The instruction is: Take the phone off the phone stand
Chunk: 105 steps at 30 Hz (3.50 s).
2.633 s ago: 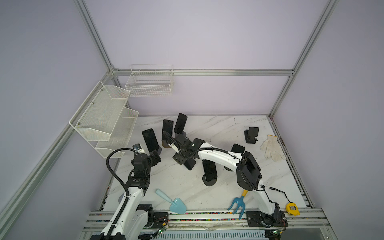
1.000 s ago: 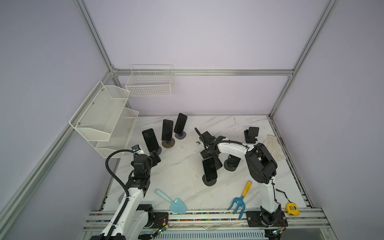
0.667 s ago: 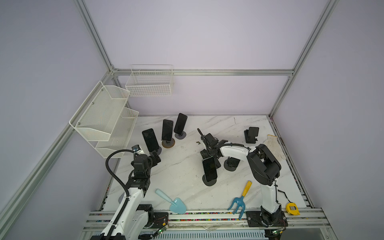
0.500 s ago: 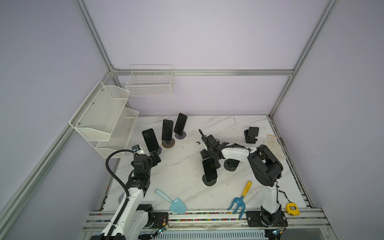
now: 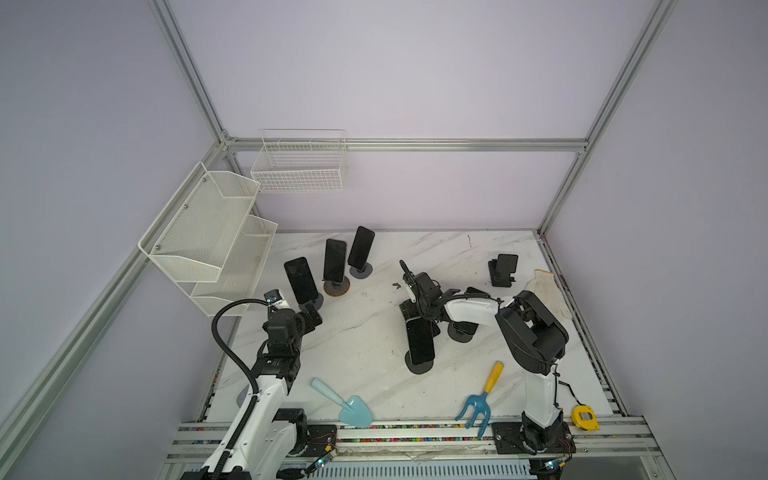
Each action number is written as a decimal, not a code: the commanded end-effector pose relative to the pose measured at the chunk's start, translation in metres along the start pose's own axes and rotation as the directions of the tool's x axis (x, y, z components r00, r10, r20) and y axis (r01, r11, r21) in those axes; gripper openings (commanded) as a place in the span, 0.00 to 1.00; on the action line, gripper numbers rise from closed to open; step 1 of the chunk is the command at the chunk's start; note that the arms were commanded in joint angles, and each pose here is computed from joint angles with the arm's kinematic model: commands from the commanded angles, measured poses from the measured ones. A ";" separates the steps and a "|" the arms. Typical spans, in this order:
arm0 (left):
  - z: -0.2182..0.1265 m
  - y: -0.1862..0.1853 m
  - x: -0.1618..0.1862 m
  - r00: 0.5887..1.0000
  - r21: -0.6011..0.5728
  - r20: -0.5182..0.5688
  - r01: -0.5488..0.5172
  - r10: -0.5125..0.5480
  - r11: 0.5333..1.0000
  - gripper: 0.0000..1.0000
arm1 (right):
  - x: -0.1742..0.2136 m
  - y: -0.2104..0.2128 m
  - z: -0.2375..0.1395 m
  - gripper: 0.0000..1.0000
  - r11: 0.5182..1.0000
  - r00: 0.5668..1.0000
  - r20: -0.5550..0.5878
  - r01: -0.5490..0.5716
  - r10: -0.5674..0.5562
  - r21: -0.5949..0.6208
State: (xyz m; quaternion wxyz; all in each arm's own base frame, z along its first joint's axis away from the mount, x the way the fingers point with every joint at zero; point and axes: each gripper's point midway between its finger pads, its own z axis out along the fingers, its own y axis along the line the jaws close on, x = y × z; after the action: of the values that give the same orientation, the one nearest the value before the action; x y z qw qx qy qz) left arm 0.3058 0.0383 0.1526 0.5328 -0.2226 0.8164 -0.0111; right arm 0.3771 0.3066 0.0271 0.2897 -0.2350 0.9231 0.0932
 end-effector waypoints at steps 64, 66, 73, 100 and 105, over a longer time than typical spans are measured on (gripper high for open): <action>-0.008 -0.027 -0.001 1.000 0.173 0.026 0.011 -0.016 0.985 0.99 | -0.128 -0.044 -0.202 0.97 0.966 0.828 0.544 -0.233 0.137 0.112; -0.011 -0.029 -0.003 0.999 0.189 0.043 0.011 -0.019 0.982 1.00 | -0.119 -0.062 -0.218 0.97 0.918 0.779 0.575 -0.380 0.251 0.114; -0.014 -0.044 -0.001 1.000 0.260 0.030 -0.005 -0.003 0.966 1.00 | -0.111 -0.036 -0.241 0.97 0.938 0.825 0.466 -0.343 0.321 -0.039; -0.024 -0.077 0.027 0.985 0.239 0.016 -0.172 0.173 0.956 1.00 | 0.014 0.068 -0.248 0.97 0.931 0.934 -0.096 -0.354 0.345 -0.093; -0.025 -0.080 0.028 0.985 0.254 0.012 -0.171 0.174 0.952 0.99 | 0.027 0.067 -0.230 0.97 0.933 0.927 -0.132 -0.358 0.350 -0.039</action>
State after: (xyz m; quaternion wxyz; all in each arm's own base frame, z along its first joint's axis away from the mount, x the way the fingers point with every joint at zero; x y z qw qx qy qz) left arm 0.3008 -0.0494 0.1525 0.5383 -0.0793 0.8362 -0.0688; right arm 0.2174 0.2910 0.2186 0.2302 -0.0975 0.9515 0.1794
